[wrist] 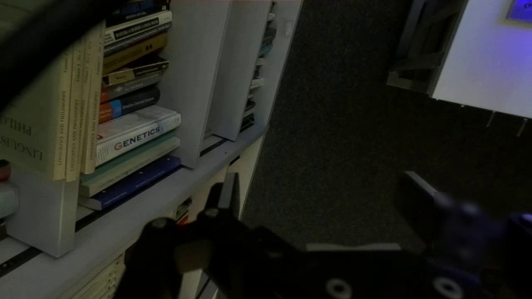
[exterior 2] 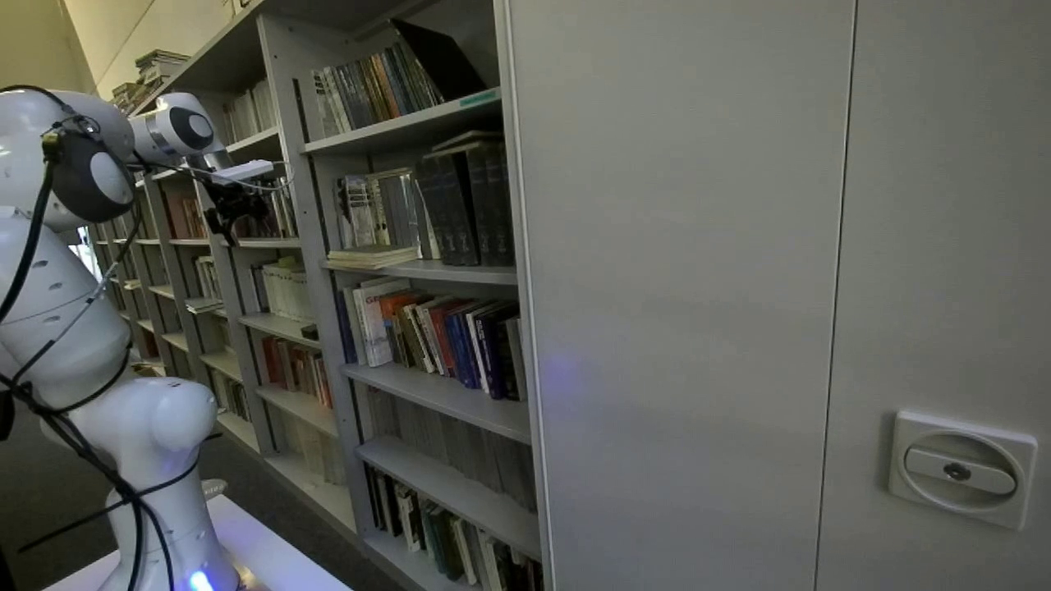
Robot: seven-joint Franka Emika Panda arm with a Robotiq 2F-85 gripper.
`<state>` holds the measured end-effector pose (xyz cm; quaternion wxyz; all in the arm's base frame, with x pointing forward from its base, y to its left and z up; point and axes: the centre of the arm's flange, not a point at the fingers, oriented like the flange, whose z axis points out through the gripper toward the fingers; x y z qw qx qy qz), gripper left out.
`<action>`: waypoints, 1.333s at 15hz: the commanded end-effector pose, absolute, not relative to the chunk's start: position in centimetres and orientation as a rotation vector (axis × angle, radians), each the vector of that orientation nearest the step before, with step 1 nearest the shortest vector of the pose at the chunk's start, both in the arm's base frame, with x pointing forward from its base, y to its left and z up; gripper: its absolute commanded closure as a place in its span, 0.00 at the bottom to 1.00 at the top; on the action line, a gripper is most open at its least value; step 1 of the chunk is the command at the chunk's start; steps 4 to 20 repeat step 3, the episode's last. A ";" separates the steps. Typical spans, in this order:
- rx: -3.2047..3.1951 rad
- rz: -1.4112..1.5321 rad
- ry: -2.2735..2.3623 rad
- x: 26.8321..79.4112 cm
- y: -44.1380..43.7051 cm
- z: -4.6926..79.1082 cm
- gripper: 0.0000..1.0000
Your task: Pick up the book and place it on the other books on the shelf
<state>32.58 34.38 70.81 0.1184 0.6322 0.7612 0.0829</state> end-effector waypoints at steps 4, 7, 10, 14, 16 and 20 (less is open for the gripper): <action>1.852 0.219 2.234 32.9 34.5 70.5 0.00; 1.852 0.219 2.234 32.9 34.5 70.5 0.00; 1.852 0.219 2.234 32.9 34.5 70.5 0.00; 1.852 0.219 2.234 32.9 34.5 70.5 0.00; 1.852 0.219 2.234 32.9 34.5 70.5 0.00; 1.852 0.219 2.234 32.9 34.5 70.5 0.00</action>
